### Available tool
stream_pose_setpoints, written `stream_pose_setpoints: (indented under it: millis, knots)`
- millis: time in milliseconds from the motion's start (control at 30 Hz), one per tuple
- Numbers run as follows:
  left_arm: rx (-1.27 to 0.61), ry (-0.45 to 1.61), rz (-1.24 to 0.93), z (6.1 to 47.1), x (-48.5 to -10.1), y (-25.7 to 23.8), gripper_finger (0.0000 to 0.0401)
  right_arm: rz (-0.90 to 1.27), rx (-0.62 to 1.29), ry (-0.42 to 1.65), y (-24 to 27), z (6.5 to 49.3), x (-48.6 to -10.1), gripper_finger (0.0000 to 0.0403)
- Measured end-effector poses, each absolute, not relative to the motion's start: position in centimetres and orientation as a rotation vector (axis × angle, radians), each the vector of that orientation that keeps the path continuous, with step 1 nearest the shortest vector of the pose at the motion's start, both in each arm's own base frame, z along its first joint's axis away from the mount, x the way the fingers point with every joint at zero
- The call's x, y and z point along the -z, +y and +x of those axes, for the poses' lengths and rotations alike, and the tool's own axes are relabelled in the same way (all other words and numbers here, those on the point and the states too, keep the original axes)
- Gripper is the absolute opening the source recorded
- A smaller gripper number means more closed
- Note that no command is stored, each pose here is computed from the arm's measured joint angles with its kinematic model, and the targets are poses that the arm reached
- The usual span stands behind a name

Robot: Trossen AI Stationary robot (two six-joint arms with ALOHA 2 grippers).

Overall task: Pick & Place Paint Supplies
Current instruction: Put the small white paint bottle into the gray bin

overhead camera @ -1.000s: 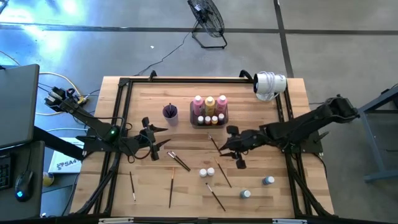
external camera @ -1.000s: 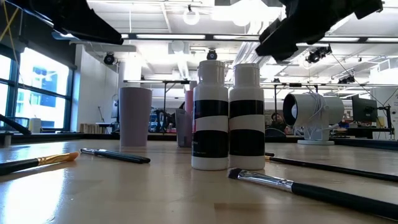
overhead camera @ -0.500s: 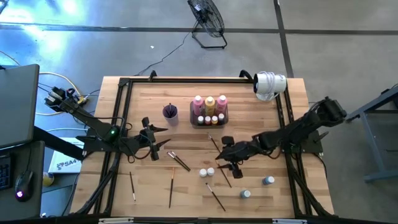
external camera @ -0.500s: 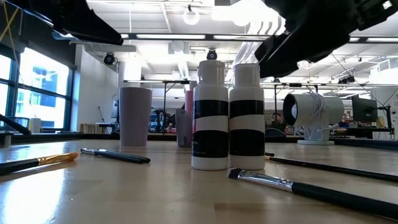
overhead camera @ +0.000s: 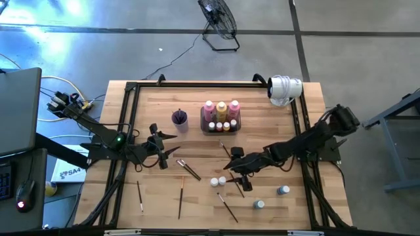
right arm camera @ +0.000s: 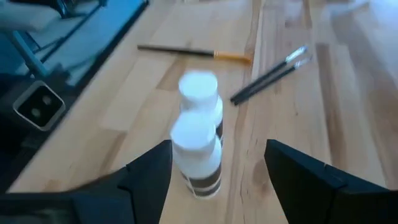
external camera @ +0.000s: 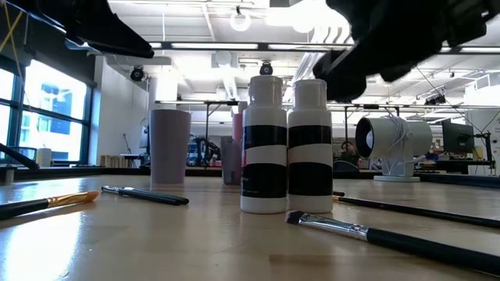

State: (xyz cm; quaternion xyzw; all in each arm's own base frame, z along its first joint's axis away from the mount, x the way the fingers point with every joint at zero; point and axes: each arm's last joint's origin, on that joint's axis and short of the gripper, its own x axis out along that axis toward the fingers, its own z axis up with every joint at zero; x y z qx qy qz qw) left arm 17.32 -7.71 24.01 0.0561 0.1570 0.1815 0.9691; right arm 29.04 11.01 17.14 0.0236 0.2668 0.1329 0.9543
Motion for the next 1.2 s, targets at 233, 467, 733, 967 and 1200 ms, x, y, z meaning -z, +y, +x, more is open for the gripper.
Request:
stream_pose_setpoints:
  millis: [233, 467, 733, 967, 1200]
  knots:
    - [-0.367, 0.318, 0.114, 17.3, -24.0, -7.7, 0.0211, 0.087, -0.296, 0.524, 11.4, 29.6, -16.4, 0.0248]
    - [-0.367, 0.323, 0.118, 17.3, -23.9, -7.7, 0.0211, 0.088, -0.302, 0.519, 11.6, 29.6, -16.4, 0.0248]
    - [-0.368, 0.323, 0.119, 17.3, -23.9, -7.7, 0.0211, 0.082, -0.300, 0.512, 11.5, 29.6, -16.4, 0.0248]
    - [-0.368, 0.323, 0.118, 17.3, -23.9, -7.7, 0.0211, 0.099, -0.285, 0.492, 11.6, 29.9, -16.1, 0.0248]
    - [-0.368, 0.327, 0.122, 17.3, -23.9, -7.7, 0.0211, 0.108, -0.298, 0.491, 12.1, 30.4, -14.8, 0.0248]
